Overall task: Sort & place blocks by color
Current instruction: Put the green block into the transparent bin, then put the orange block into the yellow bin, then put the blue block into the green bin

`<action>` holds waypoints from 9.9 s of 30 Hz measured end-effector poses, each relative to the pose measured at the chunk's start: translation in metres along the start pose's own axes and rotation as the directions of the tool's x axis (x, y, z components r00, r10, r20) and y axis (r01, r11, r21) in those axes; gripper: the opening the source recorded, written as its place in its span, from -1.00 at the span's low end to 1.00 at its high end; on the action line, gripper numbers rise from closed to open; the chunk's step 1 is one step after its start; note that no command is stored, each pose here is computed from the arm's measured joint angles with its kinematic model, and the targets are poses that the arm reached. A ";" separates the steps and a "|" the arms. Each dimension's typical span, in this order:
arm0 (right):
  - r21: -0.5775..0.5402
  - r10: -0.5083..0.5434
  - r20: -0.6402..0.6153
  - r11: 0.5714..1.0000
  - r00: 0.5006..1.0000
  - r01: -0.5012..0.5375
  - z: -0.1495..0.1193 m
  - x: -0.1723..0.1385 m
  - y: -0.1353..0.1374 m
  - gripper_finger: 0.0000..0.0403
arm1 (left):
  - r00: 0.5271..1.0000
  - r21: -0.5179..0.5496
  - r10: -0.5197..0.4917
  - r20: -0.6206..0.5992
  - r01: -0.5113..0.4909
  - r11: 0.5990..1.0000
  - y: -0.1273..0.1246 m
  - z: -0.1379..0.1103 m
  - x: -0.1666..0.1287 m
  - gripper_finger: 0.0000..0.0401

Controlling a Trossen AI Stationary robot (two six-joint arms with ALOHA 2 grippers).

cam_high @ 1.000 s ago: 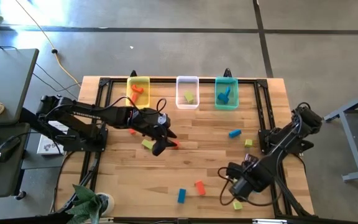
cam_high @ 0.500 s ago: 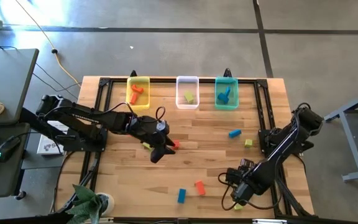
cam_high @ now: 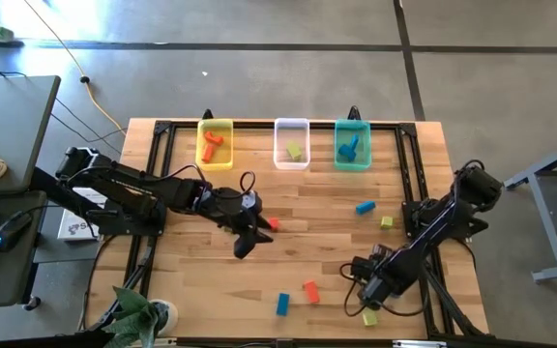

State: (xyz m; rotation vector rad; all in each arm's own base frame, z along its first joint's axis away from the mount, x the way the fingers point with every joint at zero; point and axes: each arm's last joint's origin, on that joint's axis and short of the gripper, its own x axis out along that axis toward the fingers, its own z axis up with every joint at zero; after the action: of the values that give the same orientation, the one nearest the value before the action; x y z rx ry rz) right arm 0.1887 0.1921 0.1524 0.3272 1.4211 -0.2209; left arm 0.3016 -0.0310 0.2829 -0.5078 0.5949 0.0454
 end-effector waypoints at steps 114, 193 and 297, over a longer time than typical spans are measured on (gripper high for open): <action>0.365 -0.223 0.585 0.931 0.780 -0.008 0.310 -0.072 -0.268 0.26 | 0.591 -0.083 0.486 -0.644 -0.686 0.723 0.136 -0.054 -0.038 -0.04; -0.032 -0.207 0.608 0.958 0.766 0.284 0.324 -0.126 -0.260 0.26 | 0.239 -0.396 0.655 -0.717 -0.913 -0.100 0.197 -0.104 -0.003 -0.34; 0.182 -0.242 -0.212 0.942 0.947 0.282 0.013 -0.096 0.054 0.26 | 0.751 -0.103 0.643 -0.149 -0.658 0.745 0.174 -0.025 -0.039 -0.22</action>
State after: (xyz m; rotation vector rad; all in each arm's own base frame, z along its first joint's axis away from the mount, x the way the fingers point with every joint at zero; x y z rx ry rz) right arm 0.2057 0.2338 0.2542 0.3364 1.6317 -0.5757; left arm 0.2236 0.1139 0.2091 -0.4256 0.8581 0.7490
